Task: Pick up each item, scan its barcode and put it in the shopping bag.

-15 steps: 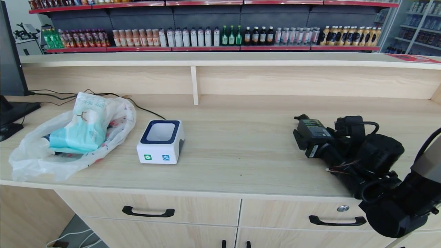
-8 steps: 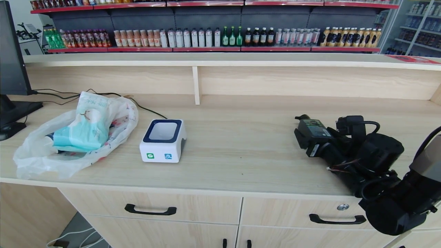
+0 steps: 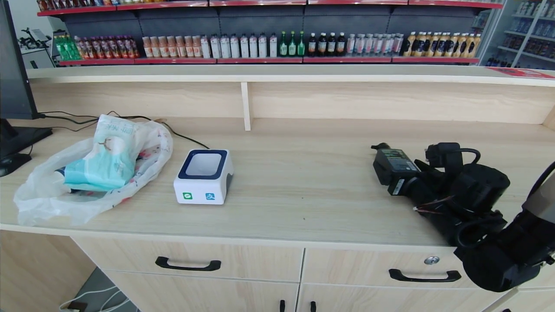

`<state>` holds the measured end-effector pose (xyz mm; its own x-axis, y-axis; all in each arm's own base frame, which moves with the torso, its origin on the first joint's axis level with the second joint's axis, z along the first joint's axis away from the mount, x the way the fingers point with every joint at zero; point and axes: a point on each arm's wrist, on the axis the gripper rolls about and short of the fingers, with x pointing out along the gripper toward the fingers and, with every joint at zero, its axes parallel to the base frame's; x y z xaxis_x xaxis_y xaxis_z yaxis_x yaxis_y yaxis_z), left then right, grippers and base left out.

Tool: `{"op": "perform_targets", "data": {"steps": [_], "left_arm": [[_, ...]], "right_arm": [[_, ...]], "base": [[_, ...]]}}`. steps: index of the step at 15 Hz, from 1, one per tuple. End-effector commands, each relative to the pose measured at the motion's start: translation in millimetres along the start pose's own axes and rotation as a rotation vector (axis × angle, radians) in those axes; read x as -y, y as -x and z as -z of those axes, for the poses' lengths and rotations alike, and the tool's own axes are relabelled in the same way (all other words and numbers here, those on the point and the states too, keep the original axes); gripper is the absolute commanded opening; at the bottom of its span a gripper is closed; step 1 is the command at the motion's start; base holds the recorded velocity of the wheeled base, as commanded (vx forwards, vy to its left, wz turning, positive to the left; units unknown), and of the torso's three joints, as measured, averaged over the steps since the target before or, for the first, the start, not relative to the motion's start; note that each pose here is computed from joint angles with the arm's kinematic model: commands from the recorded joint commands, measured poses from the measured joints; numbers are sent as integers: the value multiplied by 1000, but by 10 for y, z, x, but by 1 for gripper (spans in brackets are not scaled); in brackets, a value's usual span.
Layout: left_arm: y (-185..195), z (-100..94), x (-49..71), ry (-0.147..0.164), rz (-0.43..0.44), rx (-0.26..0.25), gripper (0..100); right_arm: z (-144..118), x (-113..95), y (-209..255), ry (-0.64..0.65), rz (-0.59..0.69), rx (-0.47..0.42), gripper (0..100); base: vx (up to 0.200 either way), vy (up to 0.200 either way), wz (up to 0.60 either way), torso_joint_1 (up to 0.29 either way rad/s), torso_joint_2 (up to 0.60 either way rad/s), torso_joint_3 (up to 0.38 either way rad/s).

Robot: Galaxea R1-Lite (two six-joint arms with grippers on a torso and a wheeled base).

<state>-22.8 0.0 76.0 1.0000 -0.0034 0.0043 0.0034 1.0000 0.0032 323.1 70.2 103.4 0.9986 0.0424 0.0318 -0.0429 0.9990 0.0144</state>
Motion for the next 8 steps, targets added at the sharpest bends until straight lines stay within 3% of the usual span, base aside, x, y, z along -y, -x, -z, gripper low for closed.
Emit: {"op": "perform_targets", "data": {"steps": [1,6,8], "left_arm": [[0,0,0,0,0,0,100],[0,2,0,0,1,-1,100],[0,2,0,0,1,-1,100]], "right_arm": [[-269,-35,181,-23,-25,17,100],[-709,-48,211,-52,-34,-33,100],[-795,-52,241,-61,-53,-124,100]], "base": [[0,0,0,0,0,0],[0,0,0,0,0,0],[0,0,0,0,0,0]]}}
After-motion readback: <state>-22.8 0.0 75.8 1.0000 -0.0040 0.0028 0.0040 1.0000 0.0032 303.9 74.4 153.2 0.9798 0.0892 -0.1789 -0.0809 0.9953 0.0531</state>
